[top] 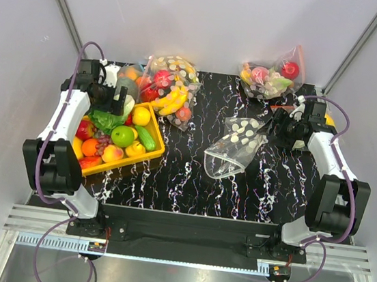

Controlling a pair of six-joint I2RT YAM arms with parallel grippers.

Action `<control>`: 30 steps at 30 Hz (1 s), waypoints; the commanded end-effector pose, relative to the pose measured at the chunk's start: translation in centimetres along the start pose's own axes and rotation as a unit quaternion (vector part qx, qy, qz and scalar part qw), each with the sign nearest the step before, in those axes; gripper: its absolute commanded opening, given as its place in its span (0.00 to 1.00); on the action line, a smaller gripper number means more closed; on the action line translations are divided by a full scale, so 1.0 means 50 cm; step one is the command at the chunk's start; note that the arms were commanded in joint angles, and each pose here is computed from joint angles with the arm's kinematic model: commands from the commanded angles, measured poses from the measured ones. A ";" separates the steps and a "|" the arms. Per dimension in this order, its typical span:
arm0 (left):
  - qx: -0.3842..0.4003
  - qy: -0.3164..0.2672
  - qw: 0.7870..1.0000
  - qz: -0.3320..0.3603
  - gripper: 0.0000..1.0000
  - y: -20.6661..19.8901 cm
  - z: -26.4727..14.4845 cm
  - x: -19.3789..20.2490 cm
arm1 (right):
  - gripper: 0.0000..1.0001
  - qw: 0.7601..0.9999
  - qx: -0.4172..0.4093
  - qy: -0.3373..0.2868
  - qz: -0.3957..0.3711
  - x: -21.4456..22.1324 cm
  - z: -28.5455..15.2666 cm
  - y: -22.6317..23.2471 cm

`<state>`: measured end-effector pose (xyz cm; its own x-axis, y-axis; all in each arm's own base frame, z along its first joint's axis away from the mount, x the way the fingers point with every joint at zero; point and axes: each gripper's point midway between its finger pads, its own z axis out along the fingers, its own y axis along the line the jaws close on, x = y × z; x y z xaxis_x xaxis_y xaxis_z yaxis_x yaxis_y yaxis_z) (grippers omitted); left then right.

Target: Open the zip-top bag and remove the fake food

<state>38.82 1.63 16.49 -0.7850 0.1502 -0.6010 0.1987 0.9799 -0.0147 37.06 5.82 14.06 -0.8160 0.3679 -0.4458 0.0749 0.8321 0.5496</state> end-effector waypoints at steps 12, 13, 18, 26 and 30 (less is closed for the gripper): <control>-0.020 -0.084 0.996 -0.024 0.99 -0.006 -0.101 -0.070 | 0.85 0.998 -0.017 -0.042 -0.039 -0.047 -0.058 0.052; -0.012 -0.089 0.996 -0.025 0.99 -0.014 -0.107 -0.072 | 0.85 0.998 -0.018 -0.046 -0.042 -0.053 -0.063 0.056; 0.025 -0.109 0.992 -0.052 0.99 -0.051 -0.139 -0.080 | 0.86 0.997 -0.026 -0.061 -0.050 -0.065 -0.090 0.078; 0.017 -0.185 0.976 -0.115 0.99 -0.069 -0.245 -0.118 | 0.89 0.988 -0.032 -0.125 -0.085 -0.124 -0.180 0.137; -0.019 -0.213 0.967 -0.141 0.99 -0.054 -0.299 -0.124 | 1.00 0.982 -0.025 -0.161 -0.100 -0.147 -0.227 0.158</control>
<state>34.90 -0.61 27.81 -0.5990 -0.1170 -0.7922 0.0468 0.9825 -0.1805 37.62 5.43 25.45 -0.6733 0.3410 -0.6560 -0.0610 0.8587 0.5089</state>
